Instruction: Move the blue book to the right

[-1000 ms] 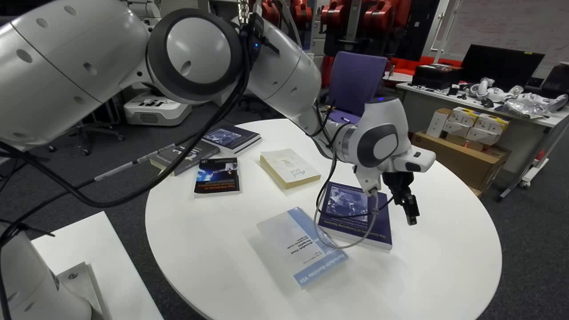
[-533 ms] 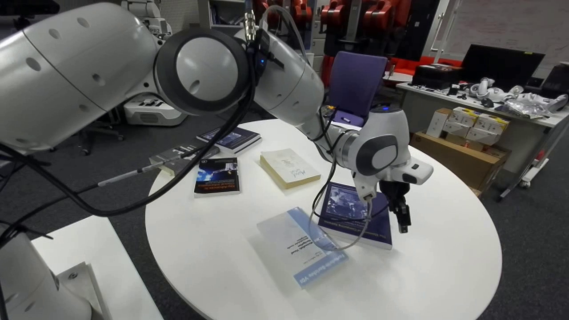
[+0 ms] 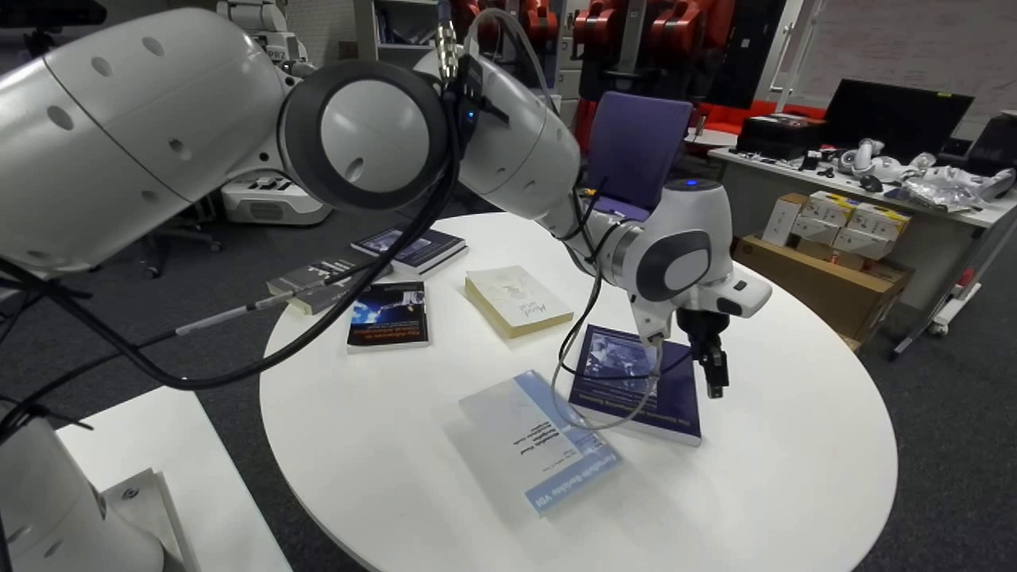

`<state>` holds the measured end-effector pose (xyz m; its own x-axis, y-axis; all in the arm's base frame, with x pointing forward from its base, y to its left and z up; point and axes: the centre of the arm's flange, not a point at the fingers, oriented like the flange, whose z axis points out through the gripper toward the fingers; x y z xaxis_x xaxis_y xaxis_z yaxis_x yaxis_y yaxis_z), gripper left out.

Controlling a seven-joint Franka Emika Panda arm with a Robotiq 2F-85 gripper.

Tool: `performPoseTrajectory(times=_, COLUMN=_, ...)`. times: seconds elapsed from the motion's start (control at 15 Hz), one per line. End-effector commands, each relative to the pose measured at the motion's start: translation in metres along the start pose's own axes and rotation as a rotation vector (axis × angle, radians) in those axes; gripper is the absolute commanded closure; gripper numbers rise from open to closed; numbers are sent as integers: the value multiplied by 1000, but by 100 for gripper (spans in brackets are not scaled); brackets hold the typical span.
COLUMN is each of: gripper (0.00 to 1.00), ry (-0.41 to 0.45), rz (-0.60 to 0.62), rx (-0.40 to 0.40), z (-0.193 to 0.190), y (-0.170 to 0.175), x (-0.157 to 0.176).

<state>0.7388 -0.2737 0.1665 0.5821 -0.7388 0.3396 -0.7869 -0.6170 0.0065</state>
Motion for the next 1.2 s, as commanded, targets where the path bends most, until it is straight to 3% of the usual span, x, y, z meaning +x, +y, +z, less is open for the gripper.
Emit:
performPoseTrajectory(times=0.0, gripper=0, ry=-3, rz=45, rx=29, z=-7, y=-16, x=20)
performPoseTrajectory(times=0.47, gripper=0, ry=36, rz=176, rx=-15, z=18, y=-19, x=38)
performPoseTrajectory(times=1.13, gripper=0, ry=-23, rz=140, rx=13, z=35, y=-47, x=22)
